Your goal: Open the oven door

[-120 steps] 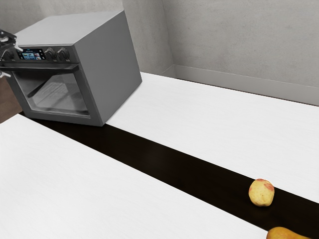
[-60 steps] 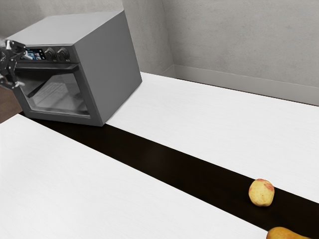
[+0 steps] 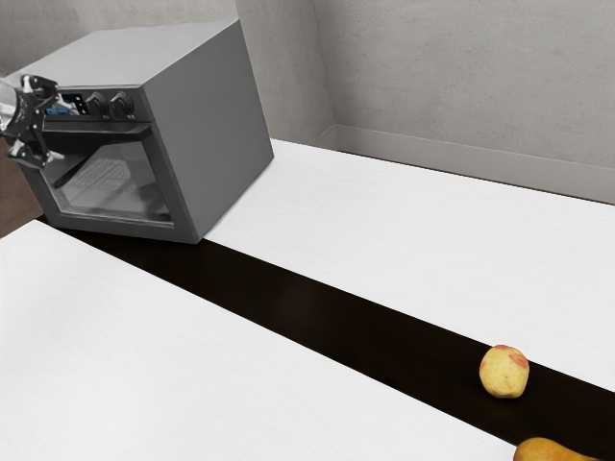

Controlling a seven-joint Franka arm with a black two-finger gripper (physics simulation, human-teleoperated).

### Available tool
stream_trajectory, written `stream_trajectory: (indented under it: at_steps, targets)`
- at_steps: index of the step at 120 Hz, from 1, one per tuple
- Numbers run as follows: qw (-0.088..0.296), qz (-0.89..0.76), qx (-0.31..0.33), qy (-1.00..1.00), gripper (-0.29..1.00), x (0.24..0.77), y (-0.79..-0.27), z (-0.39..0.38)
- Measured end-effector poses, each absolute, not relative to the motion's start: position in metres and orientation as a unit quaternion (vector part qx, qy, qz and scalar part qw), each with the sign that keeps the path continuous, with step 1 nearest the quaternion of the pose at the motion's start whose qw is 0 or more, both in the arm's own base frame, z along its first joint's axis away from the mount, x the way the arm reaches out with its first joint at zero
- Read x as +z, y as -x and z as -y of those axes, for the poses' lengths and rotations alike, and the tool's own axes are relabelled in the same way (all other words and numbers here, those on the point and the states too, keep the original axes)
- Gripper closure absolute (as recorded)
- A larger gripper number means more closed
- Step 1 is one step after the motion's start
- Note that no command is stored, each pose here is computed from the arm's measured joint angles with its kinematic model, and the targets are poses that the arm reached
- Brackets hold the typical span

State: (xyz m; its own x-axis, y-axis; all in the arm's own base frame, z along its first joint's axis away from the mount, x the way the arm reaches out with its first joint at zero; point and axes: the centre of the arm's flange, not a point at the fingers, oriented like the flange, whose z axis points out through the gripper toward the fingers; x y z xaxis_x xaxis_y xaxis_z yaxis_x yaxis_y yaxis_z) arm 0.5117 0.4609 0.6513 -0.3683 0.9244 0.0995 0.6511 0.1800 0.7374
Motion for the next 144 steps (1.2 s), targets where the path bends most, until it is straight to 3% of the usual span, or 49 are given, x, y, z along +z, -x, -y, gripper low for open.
stream_trajectory:
  at_steps: [122,144]
  targets:
    - [0.204,-0.776,0.334,-0.494,0.0,0.589,-0.54,-0.482]
    - [0.199,-0.788,0.315,-0.49,0.0,0.581,-0.512,-0.453]
